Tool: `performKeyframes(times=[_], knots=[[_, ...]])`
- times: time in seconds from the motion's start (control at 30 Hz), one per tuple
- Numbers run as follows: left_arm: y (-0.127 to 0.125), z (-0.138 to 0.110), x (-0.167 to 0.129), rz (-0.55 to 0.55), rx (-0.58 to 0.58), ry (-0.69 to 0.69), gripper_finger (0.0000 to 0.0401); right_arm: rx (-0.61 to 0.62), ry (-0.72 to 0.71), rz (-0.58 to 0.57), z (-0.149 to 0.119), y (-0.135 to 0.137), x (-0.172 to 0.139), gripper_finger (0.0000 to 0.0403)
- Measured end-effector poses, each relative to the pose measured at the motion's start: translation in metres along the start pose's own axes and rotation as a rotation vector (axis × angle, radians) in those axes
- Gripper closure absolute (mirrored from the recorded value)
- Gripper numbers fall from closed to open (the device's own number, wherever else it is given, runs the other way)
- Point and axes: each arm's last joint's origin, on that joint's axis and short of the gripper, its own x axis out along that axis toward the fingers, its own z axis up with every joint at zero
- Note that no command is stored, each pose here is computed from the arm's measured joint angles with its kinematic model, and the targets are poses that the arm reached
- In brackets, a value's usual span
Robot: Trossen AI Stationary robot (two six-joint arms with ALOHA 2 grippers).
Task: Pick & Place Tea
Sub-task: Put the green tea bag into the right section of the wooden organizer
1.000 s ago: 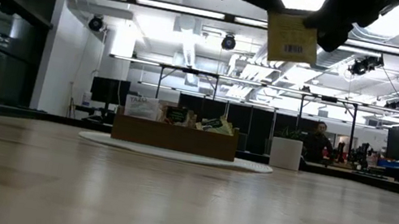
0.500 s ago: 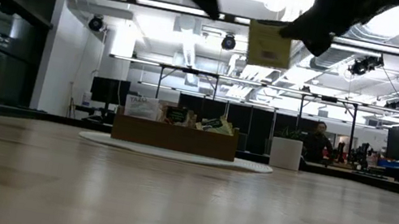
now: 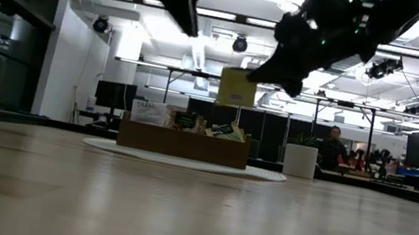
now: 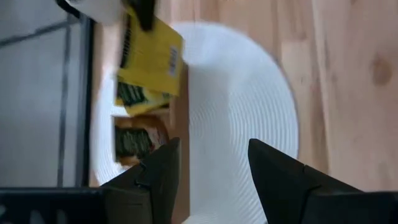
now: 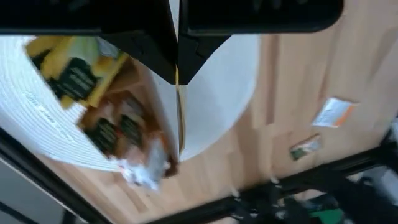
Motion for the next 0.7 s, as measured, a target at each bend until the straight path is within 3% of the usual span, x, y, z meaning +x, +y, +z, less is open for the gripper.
performKeyframes(times=[0.1,0.2,0.3,0.5,0.7], knots=[[0.0,-0.013,0.011,-0.016,0.015,0.024,0.0218,0.019,-0.001,-0.023,-0.004,-0.012,0.008,0.0403],[0.007,-0.026,0.01,-0.055,-0.018,-0.043,0.0218,0.044,-0.002,-0.049,-0.006,-0.024,0.012,0.0403],[0.007,-0.054,0.013,-0.086,-0.036,-0.018,0.0218,0.063,-0.024,-0.075,-0.006,-0.036,0.012,0.0403],[0.015,-0.093,0.004,-0.112,-0.183,-0.185,0.0218,0.09,-0.021,-0.082,-0.01,-0.052,0.014,0.0403],[0.015,-0.123,-0.004,-0.139,-0.25,-0.227,0.0218,0.094,0.001,-0.075,-0.009,-0.061,0.024,0.0403]])
